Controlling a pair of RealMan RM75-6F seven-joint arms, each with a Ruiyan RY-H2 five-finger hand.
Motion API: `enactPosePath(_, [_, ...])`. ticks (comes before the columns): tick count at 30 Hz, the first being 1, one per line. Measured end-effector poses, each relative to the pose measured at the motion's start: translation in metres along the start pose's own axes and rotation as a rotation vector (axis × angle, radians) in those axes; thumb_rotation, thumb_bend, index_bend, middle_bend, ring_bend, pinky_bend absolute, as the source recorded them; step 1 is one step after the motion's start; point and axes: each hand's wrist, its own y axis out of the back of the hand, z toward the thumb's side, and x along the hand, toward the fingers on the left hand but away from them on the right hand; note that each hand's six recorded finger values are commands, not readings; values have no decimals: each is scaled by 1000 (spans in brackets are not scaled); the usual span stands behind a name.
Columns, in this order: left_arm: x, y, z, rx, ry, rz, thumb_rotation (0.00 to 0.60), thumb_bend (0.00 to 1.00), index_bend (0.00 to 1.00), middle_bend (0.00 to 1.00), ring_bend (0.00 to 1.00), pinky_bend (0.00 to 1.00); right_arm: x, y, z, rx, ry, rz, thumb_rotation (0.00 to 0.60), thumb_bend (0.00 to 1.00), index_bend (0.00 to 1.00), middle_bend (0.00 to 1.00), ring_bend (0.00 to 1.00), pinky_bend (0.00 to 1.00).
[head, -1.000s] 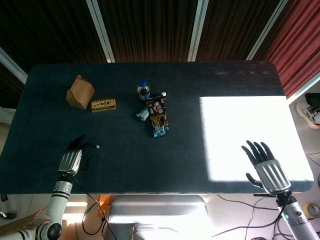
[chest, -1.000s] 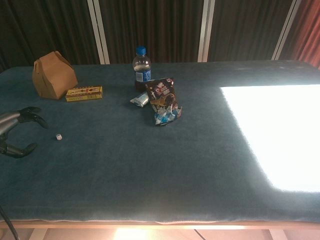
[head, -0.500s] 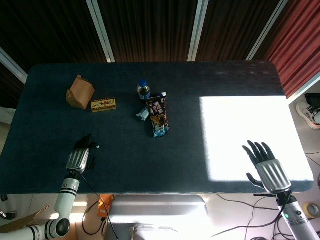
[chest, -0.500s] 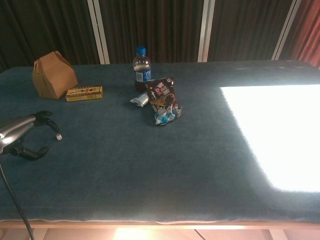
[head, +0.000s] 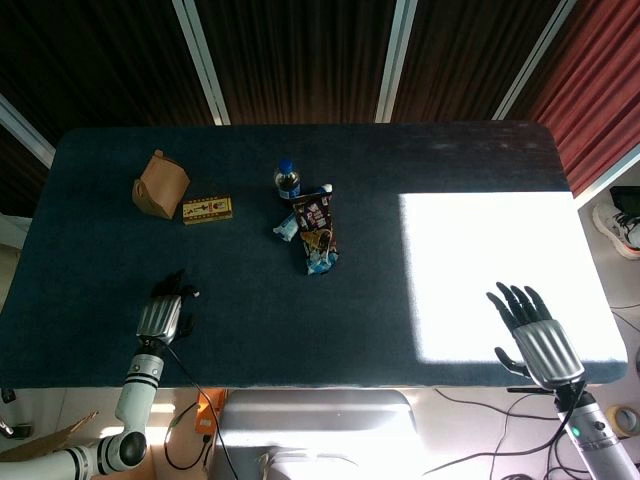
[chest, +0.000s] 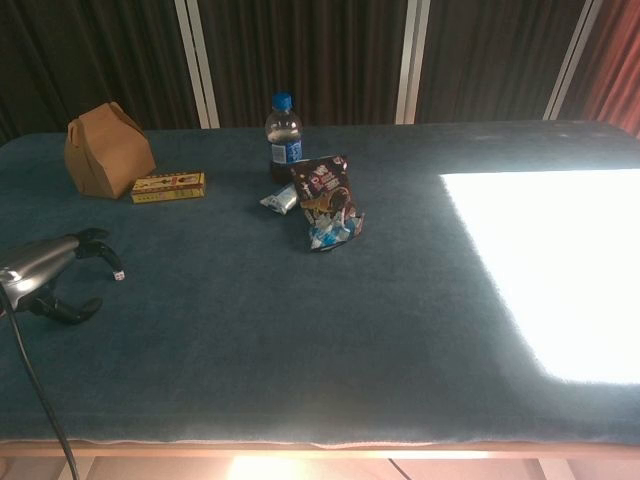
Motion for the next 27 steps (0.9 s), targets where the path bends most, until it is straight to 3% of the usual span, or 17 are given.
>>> enactPosePath(15, [-6, -3, 0, 24, -13, -5, 600, 470, 321, 0, 0, 132, 3, 0, 0, -6, -3, 5, 600, 236, 0, 0, 0, 0])
enactPosePath(27, [-37, -10, 20, 70, -125, 8, 600, 469, 321, 0, 0, 132, 5, 1, -3, -16, -15, 4, 600, 236, 0, 0, 0, 0])
